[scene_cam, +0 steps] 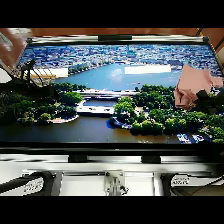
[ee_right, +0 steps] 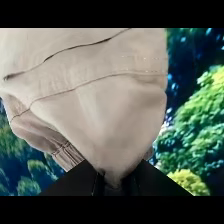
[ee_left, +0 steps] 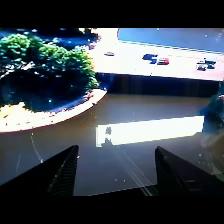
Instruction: Fold the shirts.
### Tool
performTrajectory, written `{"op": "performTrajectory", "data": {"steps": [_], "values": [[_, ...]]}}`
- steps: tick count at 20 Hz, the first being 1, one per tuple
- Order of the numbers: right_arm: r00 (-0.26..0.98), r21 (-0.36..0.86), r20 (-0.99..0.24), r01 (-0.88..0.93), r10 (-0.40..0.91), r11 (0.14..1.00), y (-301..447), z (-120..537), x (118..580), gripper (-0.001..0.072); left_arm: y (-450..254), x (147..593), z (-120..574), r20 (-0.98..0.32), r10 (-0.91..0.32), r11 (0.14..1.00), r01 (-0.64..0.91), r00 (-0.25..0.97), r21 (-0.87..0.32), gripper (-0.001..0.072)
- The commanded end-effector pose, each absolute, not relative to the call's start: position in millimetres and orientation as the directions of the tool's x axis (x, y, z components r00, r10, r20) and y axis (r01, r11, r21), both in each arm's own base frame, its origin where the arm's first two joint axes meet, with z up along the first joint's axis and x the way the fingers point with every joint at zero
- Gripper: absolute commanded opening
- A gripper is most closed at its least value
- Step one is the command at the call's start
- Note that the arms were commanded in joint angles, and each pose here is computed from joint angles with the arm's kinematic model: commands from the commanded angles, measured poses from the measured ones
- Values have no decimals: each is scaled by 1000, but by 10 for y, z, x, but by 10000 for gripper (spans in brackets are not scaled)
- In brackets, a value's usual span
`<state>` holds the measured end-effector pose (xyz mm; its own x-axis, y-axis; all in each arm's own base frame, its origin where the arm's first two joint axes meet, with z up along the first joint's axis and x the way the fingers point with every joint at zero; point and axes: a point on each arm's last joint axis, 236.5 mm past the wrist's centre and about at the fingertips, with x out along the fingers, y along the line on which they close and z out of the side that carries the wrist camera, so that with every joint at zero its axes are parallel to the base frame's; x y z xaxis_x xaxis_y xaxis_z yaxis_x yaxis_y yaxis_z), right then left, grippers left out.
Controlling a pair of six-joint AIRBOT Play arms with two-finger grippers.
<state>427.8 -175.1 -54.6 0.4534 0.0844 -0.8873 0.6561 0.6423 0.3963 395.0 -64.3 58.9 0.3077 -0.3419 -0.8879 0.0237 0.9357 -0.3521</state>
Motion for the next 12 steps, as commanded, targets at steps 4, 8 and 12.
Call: {"op": "performTrajectory", "data": {"steps": [4, 8, 12], "values": [[375, 409, -893, 439, 251, 800, -1091, -611, 4265, 73, -628, 4052, 607, -876, -334, 937, 22, 348, -349, 561], [241, 405, -905, 248, 349, 880, -506, -747, 4146, 74, -627, 4060, 585, -877, -334, 937, 19, 345, -350, 561], [49, 304, -953, 196, 300, 932, -507, -857, 3734, 74, -626, 4060, 585, -877, -334, 937, 20, 345, -349, 561]]}}
